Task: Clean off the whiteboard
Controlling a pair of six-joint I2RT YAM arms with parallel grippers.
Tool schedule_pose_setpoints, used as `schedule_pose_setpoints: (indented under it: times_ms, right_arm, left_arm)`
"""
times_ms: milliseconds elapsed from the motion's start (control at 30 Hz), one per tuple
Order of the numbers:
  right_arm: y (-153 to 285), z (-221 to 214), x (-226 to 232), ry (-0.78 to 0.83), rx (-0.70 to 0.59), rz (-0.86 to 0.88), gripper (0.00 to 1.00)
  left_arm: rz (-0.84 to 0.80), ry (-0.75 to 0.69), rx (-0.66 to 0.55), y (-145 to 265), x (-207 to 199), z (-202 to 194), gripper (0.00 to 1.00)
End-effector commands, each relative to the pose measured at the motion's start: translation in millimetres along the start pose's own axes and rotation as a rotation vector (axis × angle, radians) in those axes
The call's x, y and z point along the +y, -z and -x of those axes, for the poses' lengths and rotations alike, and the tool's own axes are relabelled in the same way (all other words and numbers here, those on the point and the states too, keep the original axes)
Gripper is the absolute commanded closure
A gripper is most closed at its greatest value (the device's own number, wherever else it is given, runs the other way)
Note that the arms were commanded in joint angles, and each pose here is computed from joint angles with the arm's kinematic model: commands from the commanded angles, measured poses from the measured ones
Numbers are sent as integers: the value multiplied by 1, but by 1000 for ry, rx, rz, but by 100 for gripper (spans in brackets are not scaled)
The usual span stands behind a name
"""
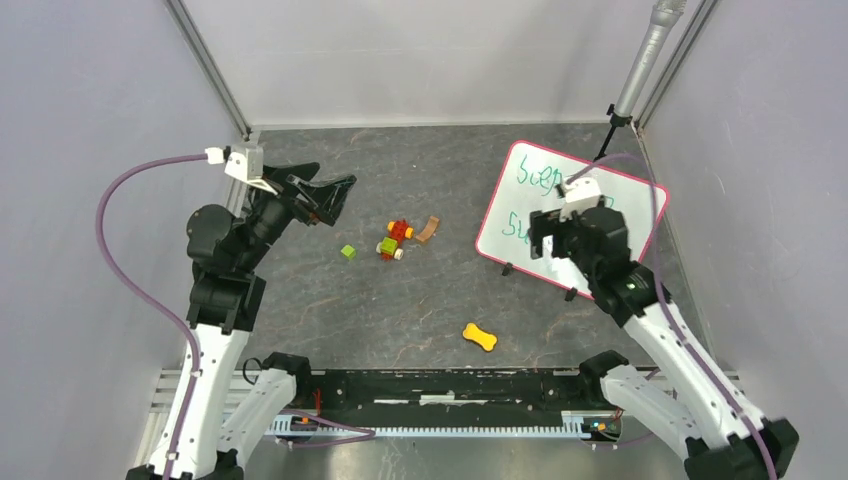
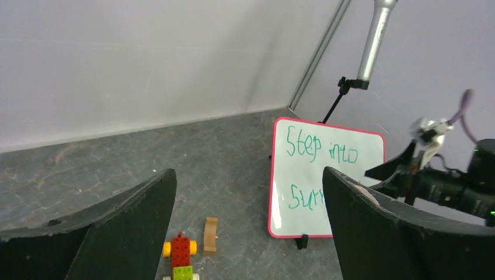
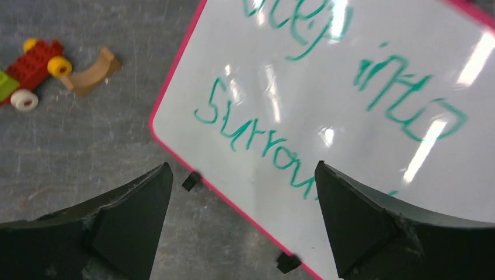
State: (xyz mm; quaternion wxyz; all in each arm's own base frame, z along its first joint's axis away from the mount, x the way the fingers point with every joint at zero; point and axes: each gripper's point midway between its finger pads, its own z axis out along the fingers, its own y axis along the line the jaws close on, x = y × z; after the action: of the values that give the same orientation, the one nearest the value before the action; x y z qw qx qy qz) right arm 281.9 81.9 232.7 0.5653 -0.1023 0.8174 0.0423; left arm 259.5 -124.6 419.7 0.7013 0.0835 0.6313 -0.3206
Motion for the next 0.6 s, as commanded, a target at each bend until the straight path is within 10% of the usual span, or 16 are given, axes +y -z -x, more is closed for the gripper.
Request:
schedule_pose_setpoints:
  times_ms: [0, 567]
  right_arm:
    - [-20, -39, 48, -4, 100, 152, 2]
    - [17, -191, 171, 447, 459, 561, 1]
  left_arm:
    - [-70, -8, 3, -6, -10, -3, 0]
    - [-85, 26, 57, -19, -6, -20, 0]
